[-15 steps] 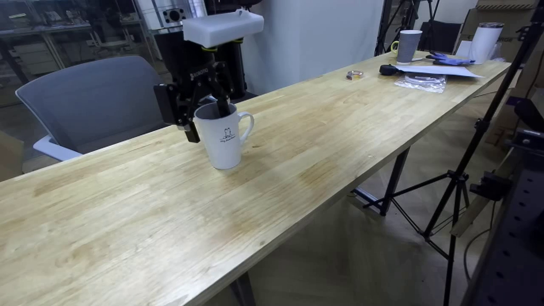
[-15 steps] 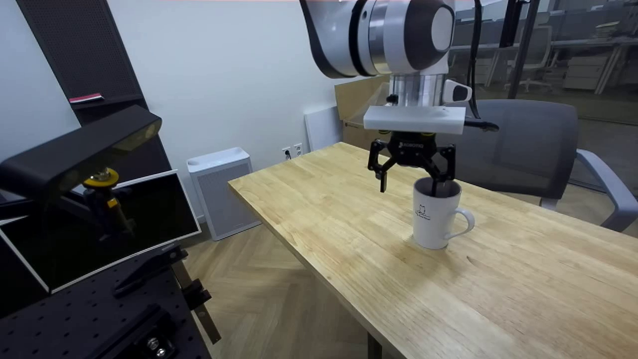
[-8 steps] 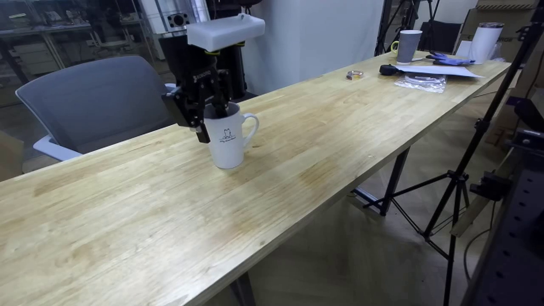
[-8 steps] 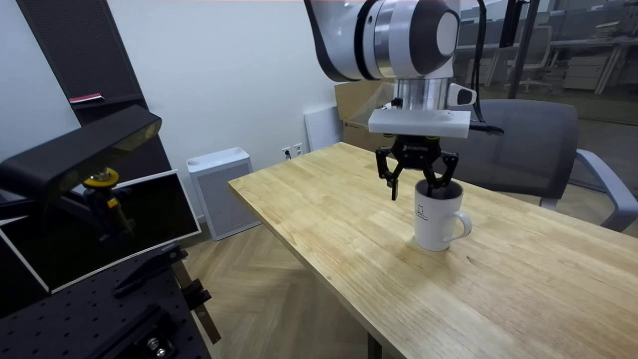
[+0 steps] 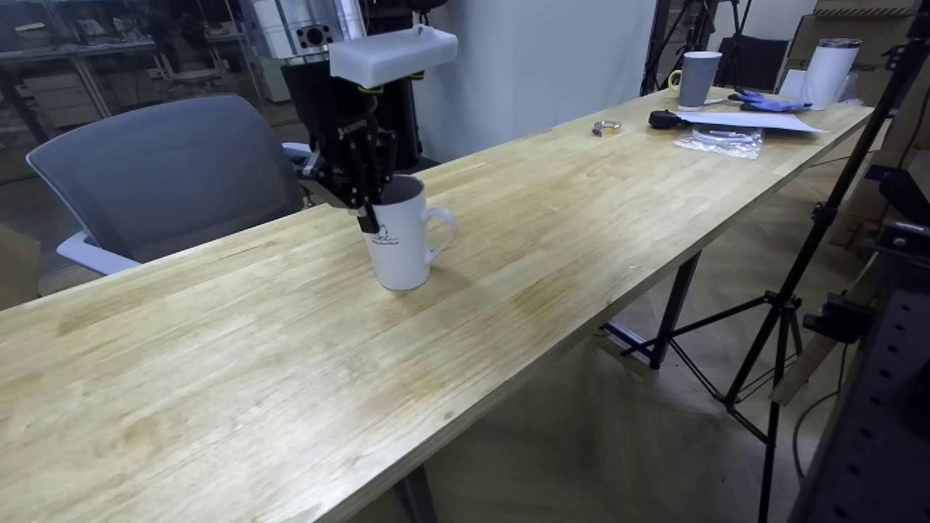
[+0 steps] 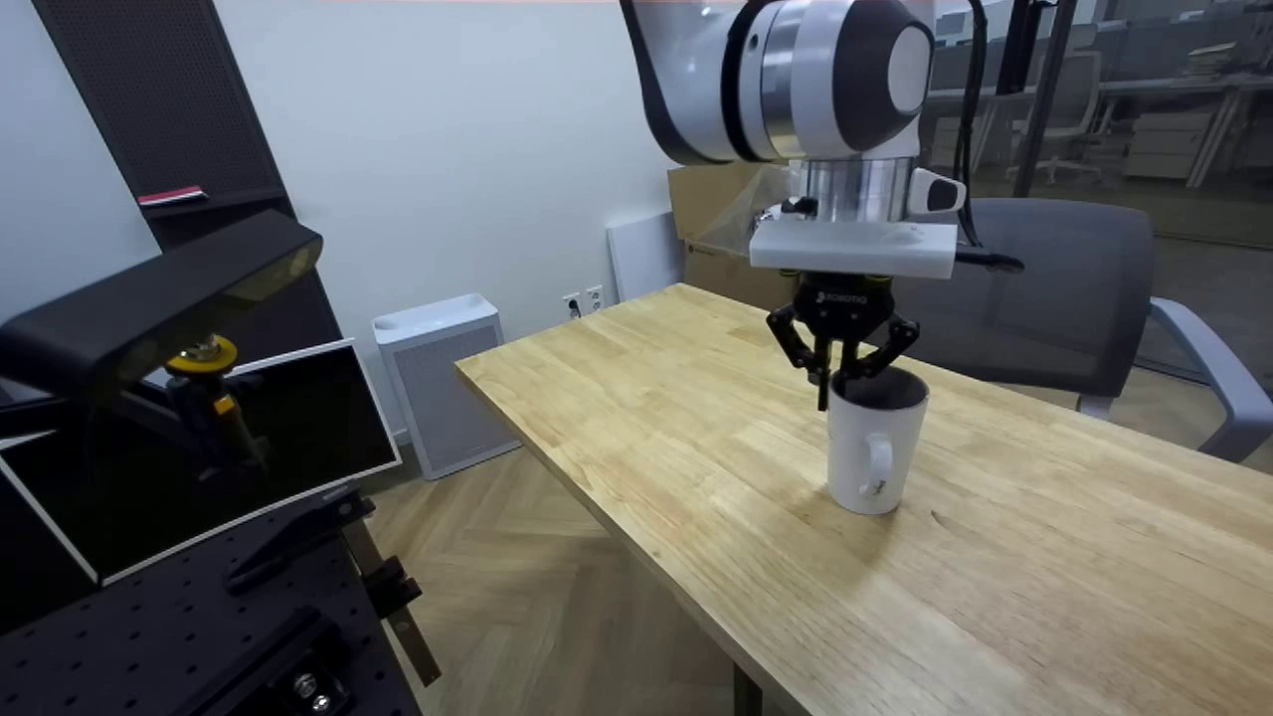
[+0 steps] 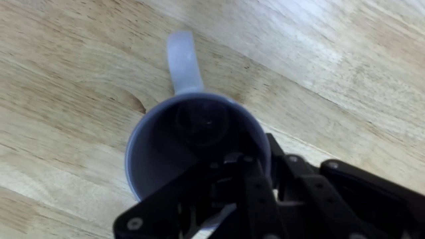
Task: Move the mug to the left then to the right
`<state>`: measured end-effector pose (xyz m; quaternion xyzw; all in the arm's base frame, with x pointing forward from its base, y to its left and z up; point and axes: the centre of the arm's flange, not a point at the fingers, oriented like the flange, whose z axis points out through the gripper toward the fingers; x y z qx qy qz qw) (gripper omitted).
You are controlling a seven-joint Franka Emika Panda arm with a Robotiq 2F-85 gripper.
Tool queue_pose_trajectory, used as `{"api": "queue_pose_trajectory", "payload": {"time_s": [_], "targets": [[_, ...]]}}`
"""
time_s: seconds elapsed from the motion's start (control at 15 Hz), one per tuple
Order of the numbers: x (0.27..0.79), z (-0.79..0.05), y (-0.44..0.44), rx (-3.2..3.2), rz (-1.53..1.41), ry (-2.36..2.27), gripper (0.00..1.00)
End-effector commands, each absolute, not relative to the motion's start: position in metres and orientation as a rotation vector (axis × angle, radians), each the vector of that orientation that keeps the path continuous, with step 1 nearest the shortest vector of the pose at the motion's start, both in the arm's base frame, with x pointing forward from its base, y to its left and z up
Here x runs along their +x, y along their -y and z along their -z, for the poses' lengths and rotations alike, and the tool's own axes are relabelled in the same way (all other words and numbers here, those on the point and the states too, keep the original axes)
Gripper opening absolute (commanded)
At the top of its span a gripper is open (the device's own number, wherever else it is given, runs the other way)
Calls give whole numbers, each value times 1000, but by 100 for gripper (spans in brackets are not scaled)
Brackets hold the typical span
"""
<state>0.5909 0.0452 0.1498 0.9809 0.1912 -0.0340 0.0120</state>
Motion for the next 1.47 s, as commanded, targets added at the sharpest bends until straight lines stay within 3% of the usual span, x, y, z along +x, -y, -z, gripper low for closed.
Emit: {"api": "queue_pose_trajectory", "payload": {"time_s": [0.0, 1.4], "targets": [[599, -150, -42, 3056, 121, -593, 2], [625, -173, 6, 2984, 191, -481, 3]]}}
